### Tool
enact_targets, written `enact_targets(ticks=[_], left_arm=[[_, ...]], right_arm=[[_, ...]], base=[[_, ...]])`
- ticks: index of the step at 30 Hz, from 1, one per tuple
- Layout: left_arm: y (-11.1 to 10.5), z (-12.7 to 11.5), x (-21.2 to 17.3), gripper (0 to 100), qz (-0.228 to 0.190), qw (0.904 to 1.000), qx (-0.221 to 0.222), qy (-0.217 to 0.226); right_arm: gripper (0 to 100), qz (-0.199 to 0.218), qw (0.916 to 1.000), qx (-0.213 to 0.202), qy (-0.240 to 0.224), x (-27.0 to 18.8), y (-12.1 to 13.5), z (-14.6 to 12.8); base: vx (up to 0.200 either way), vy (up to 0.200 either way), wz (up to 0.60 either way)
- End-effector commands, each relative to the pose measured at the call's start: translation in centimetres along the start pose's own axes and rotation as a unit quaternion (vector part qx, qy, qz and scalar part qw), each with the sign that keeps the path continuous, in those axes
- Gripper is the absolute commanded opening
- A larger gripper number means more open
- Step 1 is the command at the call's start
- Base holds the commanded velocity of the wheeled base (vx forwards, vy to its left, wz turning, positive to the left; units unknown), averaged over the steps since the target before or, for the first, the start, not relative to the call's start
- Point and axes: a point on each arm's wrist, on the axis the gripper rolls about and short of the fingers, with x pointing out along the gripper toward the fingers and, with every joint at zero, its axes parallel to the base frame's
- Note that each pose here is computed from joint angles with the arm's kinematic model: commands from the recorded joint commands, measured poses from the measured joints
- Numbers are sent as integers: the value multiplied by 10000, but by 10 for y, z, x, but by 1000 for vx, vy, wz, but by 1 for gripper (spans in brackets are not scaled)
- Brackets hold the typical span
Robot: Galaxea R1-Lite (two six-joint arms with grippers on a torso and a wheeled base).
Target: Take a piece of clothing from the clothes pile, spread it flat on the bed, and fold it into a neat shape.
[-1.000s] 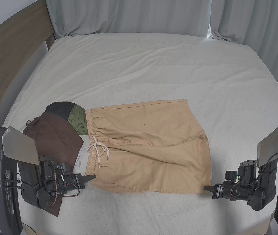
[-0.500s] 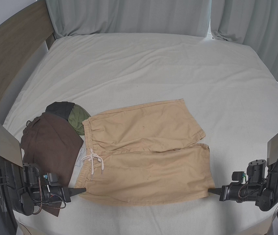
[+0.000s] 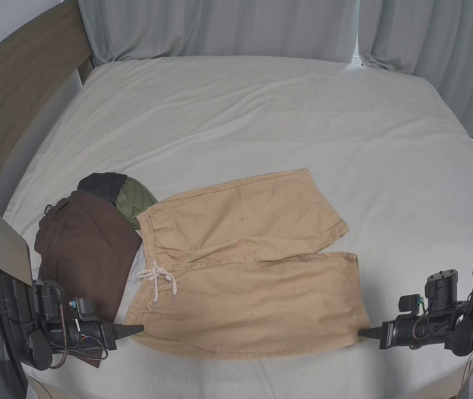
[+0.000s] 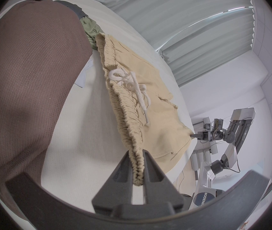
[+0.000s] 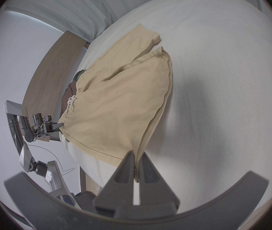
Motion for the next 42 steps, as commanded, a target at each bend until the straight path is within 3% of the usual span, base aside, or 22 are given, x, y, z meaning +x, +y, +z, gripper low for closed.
enact_targets(ticks=[1,9,19,42], left_arm=[[-2,-4,-3,0,-106,9999,72,90],[-2,8,-2,0,-196,9987,453,-145],[-23,37,-5,0,-459,9961,408,-631],[-19,40,1,0,-445,9959,458,-640]], right_arm=[[0,97,9991,-276,-321,-25,15,5],[0,220,9963,-432,-709,-37,23,13],[0,400,9925,-600,-988,-37,26,21],[0,556,9899,-649,-1133,-32,31,31]], base=[[0,0,0],[0,0,0],[0,0,0],[0,0,0]])
